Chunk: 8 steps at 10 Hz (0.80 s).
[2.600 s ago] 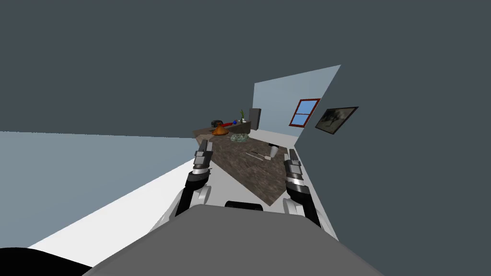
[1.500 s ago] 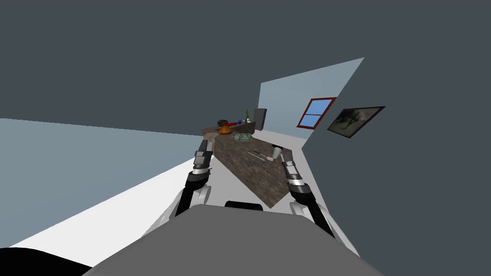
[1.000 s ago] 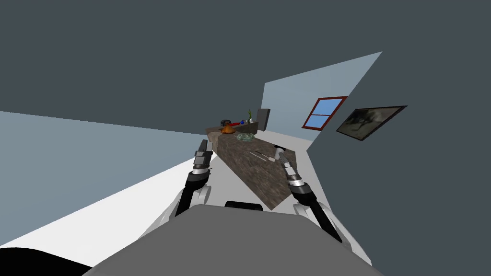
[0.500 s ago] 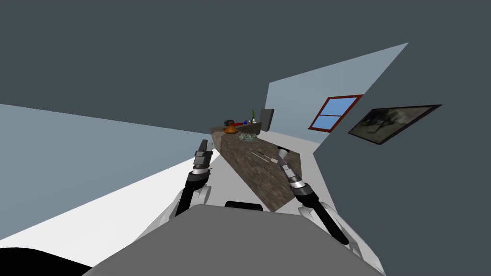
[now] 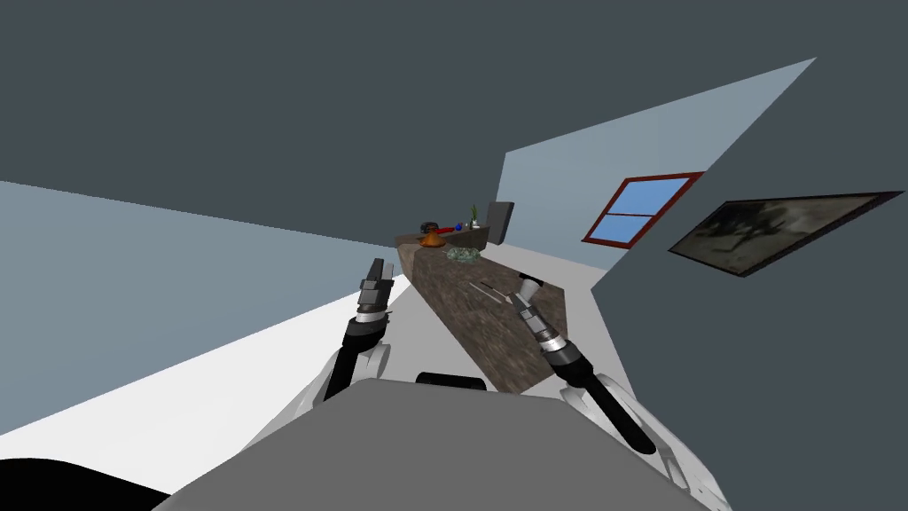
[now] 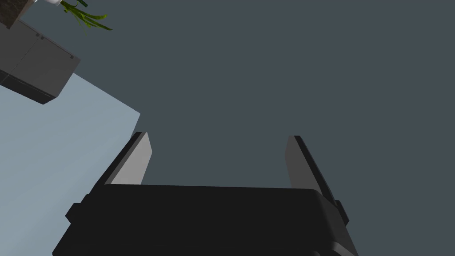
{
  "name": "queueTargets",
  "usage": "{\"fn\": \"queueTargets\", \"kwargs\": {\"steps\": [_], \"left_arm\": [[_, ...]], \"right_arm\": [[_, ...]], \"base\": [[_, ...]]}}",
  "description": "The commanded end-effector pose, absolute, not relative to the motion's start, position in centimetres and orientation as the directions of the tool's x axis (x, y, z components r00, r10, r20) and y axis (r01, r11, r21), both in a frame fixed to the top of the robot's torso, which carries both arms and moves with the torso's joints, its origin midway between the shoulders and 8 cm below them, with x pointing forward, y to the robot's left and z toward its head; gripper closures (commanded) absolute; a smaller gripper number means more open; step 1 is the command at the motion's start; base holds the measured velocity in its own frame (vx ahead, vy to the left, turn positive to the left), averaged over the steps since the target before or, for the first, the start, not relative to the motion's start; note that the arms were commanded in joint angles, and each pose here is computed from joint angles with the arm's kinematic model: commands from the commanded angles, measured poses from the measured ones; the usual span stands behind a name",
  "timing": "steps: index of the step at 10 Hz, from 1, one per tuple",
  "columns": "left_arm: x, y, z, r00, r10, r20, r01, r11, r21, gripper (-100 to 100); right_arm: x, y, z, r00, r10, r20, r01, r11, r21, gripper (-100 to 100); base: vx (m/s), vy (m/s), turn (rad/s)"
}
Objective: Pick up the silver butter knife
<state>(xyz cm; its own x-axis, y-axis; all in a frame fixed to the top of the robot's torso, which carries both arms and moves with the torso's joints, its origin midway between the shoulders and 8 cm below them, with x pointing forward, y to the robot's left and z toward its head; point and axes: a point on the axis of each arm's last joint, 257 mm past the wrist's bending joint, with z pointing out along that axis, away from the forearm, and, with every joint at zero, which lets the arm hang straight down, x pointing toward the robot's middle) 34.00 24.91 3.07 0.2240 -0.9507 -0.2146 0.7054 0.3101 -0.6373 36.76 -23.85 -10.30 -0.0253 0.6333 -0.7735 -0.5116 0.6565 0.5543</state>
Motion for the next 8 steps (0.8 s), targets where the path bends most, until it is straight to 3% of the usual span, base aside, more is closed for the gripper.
{"fn": "queueTargets", "kwargs": {"steps": [1, 8], "left_arm": [[34.0, 24.9, 3.1, 0.224, -0.951, -0.215, 0.705, 0.310, -0.637, 0], [34.0, 24.9, 3.1, 0.224, -0.951, -0.215, 0.705, 0.310, -0.637, 0]], "right_arm": [[36.6, -24.2, -11.5, -0.048, 0.589, -0.807, -0.506, 0.682, 0.529, -100], [35.8, -25.7, -15.4, -0.129, 0.438, -0.889, -0.493, 0.750, 0.441, -100]], "base": [[0.022, 0.003, 0.140], [0.032, 0.005, 0.099]]}}
